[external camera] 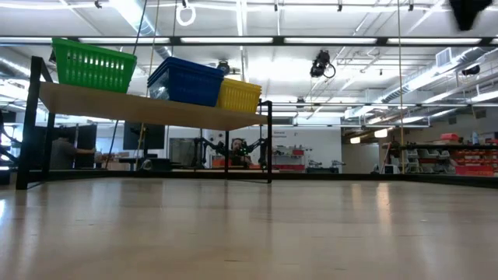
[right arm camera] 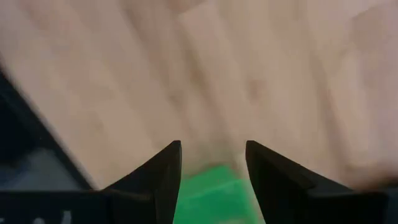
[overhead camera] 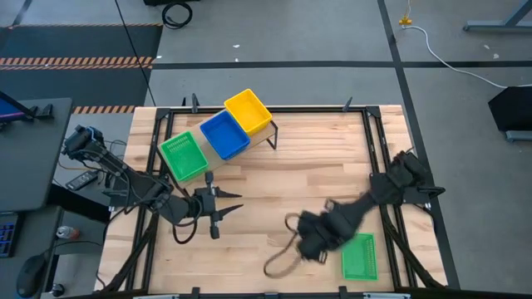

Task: Stack baskets on shelf by color
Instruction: Stack the green basket on top of the green baskets on the shelf

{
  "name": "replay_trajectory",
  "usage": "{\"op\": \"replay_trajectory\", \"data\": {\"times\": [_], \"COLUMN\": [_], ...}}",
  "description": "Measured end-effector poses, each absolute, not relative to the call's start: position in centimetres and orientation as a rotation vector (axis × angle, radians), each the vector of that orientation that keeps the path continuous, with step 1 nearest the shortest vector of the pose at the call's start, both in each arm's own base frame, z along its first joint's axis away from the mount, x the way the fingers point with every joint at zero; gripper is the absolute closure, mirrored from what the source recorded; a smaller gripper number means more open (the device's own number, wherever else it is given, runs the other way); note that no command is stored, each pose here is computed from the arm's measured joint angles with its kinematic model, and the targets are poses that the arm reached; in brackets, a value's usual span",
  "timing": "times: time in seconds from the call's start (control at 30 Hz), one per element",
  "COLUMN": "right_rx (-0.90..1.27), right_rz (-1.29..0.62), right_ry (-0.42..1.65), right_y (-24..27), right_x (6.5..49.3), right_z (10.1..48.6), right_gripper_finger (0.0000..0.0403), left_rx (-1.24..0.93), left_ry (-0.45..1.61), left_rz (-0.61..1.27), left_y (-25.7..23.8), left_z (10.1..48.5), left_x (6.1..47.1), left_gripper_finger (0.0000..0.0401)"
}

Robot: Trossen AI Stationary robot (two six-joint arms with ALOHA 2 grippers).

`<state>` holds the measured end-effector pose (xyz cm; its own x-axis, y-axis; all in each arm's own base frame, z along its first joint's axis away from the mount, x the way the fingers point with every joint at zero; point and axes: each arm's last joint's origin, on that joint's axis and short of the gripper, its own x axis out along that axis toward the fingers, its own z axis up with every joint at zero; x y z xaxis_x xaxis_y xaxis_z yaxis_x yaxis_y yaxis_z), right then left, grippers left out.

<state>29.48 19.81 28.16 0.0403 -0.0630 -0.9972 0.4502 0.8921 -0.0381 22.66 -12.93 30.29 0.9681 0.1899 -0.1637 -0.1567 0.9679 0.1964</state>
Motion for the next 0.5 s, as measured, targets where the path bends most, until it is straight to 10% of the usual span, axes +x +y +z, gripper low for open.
{"op": "replay_trajectory", "data": {"times": [0.5], "right_rx": [0.608], "right_rz": [-0.431], "right_ry": [1.426], "right_y": [30.8], "right_x": [19.9], "right_z": [22.4], "right_gripper_finger": [0.0218], "left_rx": [0.175], "left_ry": [0.198], "left_rz": [-0.076], "left_y": [-12.0], "left_z": [30.2], "left_x": [23.7], "left_gripper_finger": [0.0284]}}
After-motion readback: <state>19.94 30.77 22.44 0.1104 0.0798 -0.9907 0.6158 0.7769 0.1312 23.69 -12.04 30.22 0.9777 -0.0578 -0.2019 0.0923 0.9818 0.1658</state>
